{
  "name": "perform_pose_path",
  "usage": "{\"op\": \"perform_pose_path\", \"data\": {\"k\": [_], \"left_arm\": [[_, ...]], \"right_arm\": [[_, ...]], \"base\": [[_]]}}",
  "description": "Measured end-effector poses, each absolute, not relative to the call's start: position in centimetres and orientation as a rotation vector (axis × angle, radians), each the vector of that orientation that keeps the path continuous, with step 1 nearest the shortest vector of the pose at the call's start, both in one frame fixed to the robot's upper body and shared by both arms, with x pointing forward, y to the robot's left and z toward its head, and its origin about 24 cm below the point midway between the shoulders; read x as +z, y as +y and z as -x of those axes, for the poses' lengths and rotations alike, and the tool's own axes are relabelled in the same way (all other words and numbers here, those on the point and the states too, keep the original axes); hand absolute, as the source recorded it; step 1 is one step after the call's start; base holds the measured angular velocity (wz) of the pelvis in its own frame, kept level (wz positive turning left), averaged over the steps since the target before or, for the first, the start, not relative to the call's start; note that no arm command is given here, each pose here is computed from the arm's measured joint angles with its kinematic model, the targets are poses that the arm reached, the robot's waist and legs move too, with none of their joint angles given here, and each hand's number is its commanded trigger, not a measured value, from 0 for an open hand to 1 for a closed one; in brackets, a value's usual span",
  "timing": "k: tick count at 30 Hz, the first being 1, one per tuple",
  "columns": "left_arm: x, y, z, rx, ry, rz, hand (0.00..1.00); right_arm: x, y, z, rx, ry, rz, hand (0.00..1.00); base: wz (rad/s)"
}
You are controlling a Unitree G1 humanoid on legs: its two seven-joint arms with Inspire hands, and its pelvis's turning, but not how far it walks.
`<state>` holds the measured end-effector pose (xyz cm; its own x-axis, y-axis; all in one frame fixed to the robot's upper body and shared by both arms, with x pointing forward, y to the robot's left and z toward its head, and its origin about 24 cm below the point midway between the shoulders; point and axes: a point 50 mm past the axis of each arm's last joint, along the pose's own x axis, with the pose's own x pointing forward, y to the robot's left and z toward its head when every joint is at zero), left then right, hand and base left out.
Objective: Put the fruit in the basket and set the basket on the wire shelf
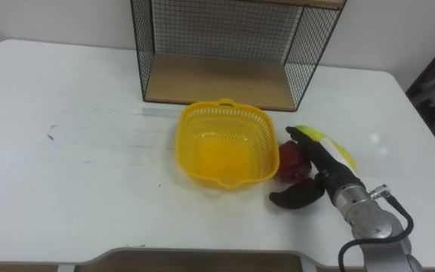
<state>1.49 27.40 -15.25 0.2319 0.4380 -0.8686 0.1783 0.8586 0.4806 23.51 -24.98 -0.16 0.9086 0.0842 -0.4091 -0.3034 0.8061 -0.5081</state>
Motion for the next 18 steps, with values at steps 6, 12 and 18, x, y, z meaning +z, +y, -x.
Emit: {"op": "perform_pose_path", "data": {"k": [6,12,18], "left_arm": [[-15.29,27.4,-1.06,0.19,1.362,-0.551,0.0],[-15.28,27.42,-1.05,0.191,1.363,-0.552,0.0],[-15.27,27.48,-0.83,0.191,1.368,-0.553,0.0]], "right_arm": [[-1.19,-25.57,-23.74,0.203,0.438,0.588,0.0],[-1.43,-25.71,-23.76,0.202,0.453,0.593,0.0],[-1.51,-25.77,-23.78,0.201,0.457,0.592,0.0]], "base": [[0.01],[0.02],[0.0]]}}
